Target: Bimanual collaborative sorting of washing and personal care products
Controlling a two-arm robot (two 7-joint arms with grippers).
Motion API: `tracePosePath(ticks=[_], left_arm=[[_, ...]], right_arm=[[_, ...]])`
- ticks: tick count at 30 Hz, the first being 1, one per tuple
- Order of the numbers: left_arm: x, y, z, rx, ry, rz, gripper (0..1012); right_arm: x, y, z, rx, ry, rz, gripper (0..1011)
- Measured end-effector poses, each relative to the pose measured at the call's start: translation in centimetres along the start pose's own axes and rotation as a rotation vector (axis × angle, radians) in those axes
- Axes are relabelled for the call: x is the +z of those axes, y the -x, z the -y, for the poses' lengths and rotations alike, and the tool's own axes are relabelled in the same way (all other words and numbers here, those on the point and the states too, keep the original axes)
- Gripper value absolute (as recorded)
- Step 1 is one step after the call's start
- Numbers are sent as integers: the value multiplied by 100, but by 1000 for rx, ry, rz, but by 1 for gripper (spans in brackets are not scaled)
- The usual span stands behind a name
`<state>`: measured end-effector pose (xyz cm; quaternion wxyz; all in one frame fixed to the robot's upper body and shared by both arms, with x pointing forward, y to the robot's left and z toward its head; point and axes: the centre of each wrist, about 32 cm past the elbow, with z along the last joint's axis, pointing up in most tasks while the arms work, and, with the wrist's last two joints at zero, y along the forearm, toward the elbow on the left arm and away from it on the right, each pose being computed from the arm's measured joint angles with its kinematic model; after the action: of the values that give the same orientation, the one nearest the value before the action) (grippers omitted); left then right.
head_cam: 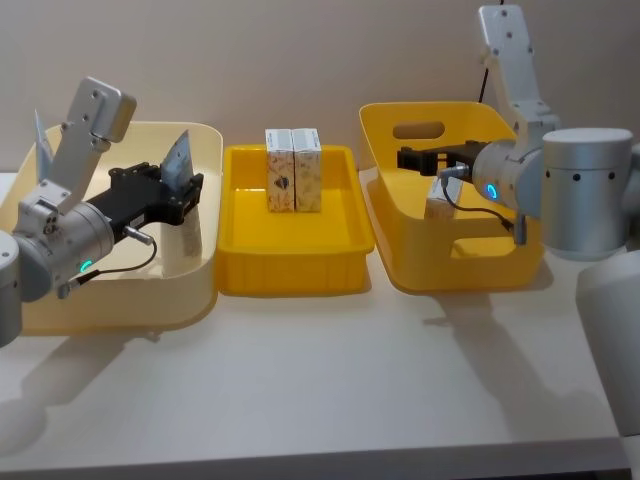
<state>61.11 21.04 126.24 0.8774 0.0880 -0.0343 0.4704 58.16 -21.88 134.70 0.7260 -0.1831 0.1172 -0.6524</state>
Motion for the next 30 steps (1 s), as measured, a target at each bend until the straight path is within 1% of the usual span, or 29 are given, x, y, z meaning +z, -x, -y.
tracePosePath(ticks=[1,4,5,6,7,13,24,28,30], left_arm=[[-1,0,1,0,0,0,399],[-1,-1,3,0,0,1,323],[-1,-1,3,0,0,1,323],[-1,0,4,-1,1,1,257],[-2,0,5,-1,1,1,234],[-4,0,7,-1,0,1,196],[-1,-6,11,-3,3,2,196],[18,-23,18,-6,7,6,195],[41,-41,26,-8,11,10,195]], right_arm=[[0,0,0,0,0,0,1001],[0,0,0,0,0,0,1001],[0,0,0,0,0,0,1001],[0,0,0,0,0,0,1001],[0,0,0,0,0,0,1001],[0,0,0,0,0,0,1001],[0,0,0,0,0,0,1001],[0,0,0,0,0,0,1001],[0,0,0,0,0,0,1001]])
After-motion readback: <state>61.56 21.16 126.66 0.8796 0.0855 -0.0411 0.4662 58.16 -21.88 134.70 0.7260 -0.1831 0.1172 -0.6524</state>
